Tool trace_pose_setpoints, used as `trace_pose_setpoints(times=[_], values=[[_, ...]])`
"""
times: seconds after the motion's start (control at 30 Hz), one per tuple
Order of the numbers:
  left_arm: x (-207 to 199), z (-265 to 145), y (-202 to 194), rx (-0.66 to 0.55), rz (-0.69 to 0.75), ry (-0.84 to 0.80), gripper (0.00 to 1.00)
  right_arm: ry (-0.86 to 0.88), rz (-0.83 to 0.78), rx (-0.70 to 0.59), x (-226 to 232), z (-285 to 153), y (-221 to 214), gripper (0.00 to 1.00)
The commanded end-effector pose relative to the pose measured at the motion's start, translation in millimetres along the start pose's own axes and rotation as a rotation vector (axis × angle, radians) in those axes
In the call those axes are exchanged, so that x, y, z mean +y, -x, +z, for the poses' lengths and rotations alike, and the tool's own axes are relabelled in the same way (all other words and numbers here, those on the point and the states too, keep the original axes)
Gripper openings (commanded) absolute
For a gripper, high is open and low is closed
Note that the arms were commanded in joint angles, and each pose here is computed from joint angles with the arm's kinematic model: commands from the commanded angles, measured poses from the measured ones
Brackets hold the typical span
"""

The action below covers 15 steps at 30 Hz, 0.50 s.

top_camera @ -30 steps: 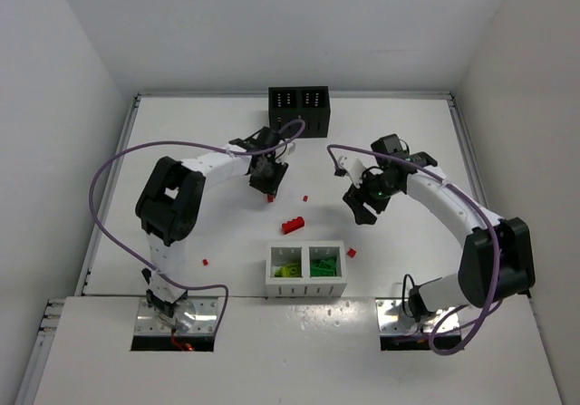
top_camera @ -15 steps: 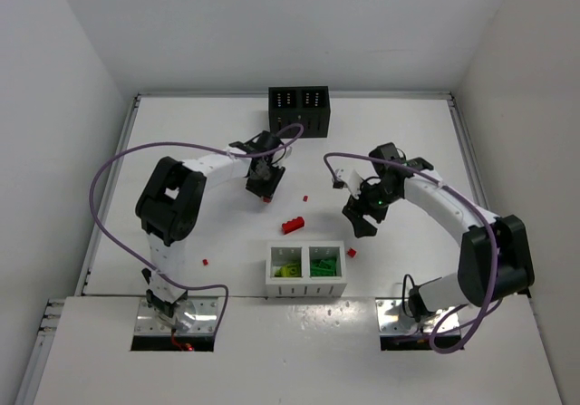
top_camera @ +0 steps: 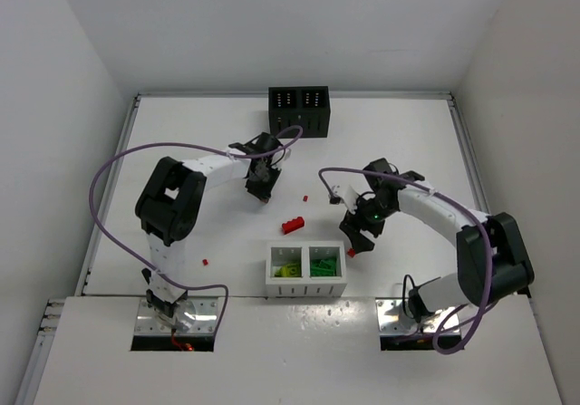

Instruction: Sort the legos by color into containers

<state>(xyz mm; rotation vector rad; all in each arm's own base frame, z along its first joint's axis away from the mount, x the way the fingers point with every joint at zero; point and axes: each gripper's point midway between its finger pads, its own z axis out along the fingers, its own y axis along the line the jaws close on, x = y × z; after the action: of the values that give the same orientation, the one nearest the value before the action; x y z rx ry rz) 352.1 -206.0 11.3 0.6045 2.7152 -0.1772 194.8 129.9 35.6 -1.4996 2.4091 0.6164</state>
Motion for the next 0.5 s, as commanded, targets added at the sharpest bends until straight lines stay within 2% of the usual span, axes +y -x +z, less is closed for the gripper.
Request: trace_pose_setpoints(times=[0.0, 0.2, 0.47], values=[[5.1, 3.5, -6.2, 0.022, -0.015, -0.006, 0.06, -0.032, 0.001, -0.032, -4.9, 10.0, 10.9, 0.79], [9.0, 6.7, -8.5, 0.032, -0.024, -0.002, 0.04, -0.013, 0.042, 0.012, 5.2, 24.0, 8.2, 0.75], [8.8, 5.6, -4.5, 0.023, -0.023, -0.003, 0.03, -0.106, 0.025, 0.056, -4.9, 39.7, 1.2, 0.70]])
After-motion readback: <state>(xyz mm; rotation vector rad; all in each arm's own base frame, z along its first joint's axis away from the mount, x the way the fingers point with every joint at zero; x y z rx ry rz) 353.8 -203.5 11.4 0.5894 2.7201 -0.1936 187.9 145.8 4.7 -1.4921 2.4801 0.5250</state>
